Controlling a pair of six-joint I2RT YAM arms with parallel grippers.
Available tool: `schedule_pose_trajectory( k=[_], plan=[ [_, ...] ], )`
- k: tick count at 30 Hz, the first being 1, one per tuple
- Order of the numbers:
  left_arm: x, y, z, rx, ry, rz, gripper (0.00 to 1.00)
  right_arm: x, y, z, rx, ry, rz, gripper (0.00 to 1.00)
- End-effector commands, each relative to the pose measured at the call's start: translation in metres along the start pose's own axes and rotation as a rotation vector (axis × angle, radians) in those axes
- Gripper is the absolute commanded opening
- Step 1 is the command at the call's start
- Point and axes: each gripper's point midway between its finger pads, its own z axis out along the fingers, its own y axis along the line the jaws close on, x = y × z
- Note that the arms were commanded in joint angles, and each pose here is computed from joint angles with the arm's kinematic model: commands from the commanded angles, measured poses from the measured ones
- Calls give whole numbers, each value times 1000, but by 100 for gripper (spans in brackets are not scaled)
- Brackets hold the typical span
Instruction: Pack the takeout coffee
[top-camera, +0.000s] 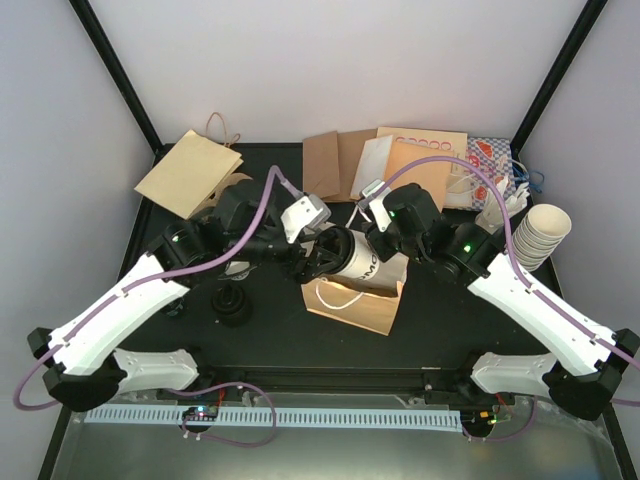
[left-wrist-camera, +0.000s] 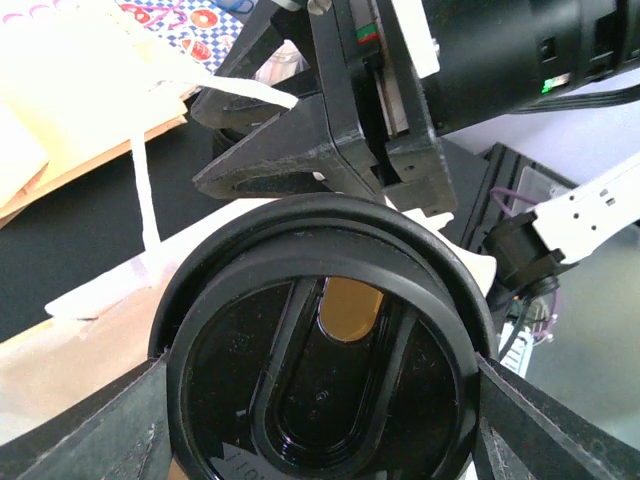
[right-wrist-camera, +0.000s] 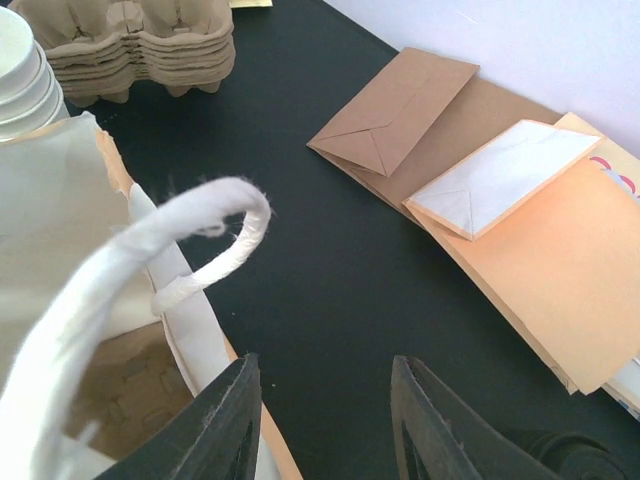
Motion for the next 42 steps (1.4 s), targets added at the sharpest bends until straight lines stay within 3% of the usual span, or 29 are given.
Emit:
schedule_pose_trajectory(
  k=[1,11,16,20,35,42],
  plan=[
    [-2,5,12,-18,61,87,62,-2,-4,-7,3,-8,24,39],
    [3,14,46,-14,189,151,61,-2,-12,-14,-7,-12,56,38],
    [10,12,56,-11,228,181,60,-12,-4,-21,-97,-56,67,11],
    [15,10,56,-17,233,191,60,-22,9,-30,-179,-109,37,2],
    [18,41,15,-268,204,173,59,-67,37,-46,-359,-246,-57,1],
    [22,30,-5,-244,119,162,58,-68,45,-55,-413,-265,-56,1]
  ],
)
